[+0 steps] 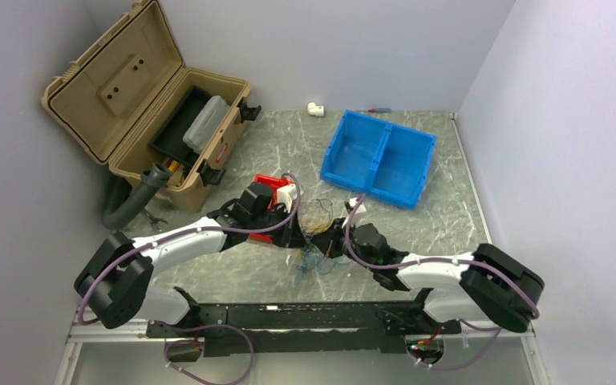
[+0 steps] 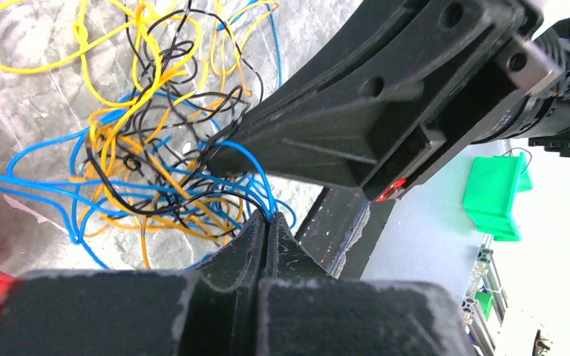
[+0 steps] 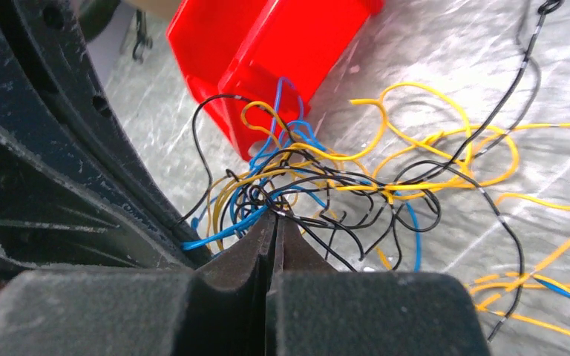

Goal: Untangle the cables
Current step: Untie the cable.

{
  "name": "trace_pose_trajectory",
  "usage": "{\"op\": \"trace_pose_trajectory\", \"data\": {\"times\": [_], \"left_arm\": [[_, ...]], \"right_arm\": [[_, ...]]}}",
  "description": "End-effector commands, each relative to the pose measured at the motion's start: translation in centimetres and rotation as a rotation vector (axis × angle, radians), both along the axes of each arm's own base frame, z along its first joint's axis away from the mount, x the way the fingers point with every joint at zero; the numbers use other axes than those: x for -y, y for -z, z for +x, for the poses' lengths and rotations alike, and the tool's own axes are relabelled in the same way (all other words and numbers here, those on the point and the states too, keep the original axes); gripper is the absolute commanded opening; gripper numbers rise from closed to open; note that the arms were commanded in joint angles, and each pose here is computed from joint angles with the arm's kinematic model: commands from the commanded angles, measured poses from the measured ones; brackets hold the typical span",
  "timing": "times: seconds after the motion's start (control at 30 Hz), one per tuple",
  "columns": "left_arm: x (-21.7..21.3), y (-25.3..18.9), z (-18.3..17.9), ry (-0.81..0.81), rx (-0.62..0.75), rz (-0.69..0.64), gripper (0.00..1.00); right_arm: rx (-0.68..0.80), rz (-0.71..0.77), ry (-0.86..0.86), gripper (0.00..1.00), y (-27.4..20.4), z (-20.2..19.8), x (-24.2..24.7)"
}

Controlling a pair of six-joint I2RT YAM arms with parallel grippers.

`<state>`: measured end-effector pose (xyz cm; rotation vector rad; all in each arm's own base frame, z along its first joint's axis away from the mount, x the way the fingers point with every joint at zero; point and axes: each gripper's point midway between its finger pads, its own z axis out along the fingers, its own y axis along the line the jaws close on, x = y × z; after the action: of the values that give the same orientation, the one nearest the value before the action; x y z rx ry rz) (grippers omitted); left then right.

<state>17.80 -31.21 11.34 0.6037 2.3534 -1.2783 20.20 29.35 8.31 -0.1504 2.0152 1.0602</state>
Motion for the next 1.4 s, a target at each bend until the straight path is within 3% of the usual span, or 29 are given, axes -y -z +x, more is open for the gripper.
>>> {"op": "trace_pose_trajectory", "data": {"times": [0.0, 0.23, 0.37, 0.7, 0.9, 1.03, 1.07, 1.13, 1.2, 1.37], "left_arm": [[0.3, -3.1, 0.2, 0.029, 0.075, -0.032, 0.0], [-0.6, -4.5, 1.8, -0.054, 0.123, -0.016, 0.0], [-1.4, -4.6, 2.7, -0.099, 0.141, 0.031, 0.0], [-6.6, -4.0, 5.1, -0.367, 0.158, 0.175, 0.0], [-5.7, -4.8, 4.1, -0.28, 0.173, 0.128, 0.0], [-4.4, -5.7, 3.5, -0.196, 0.172, 0.071, 0.0], [-4.2, -5.9, 3.4, -0.18, 0.173, 0.068, 0.0], [-3.6, -6.5, 3.1, -0.143, 0.186, 0.057, 0.01], [-3.3, -7.0, 3.0, -0.125, 0.2, 0.055, 0.03], [-2.5, -7.5, 2.7, -0.089, 0.219, 0.052, 0.06]], "right_arm": [[-0.028, -0.053, 0.25, 0.0, 0.0, 2.0, 3.9], [-0.168, -0.316, 0.609, 0.0, 2.9, 1.9, 12.3], [-0.23, -0.387, 0.779, 0.0, 3.7, 0.6, 16.6], [-0.25, -0.338, 1.143, 0.0, 0.7, -1.8, 24.5], [-0.213, -0.362, 1.065, 0.0, -2.1, -0.9, 23.2], [-0.158, -0.396, 0.915, 0.0, -4.0, -0.1, 21.0], [-0.138, -0.391, 0.834, 0.11, -4.5, 0.2, 19.7], [-0.087, -0.366, 0.643, 0.5, -5.6, 0.4, 16.7], [-0.062, -0.312, 0.526, 0.72, -6.3, 0.2, 14.5], [0.037, -0.206, 0.198, 0.81, -7.3, -0.9, 8.6]]}}
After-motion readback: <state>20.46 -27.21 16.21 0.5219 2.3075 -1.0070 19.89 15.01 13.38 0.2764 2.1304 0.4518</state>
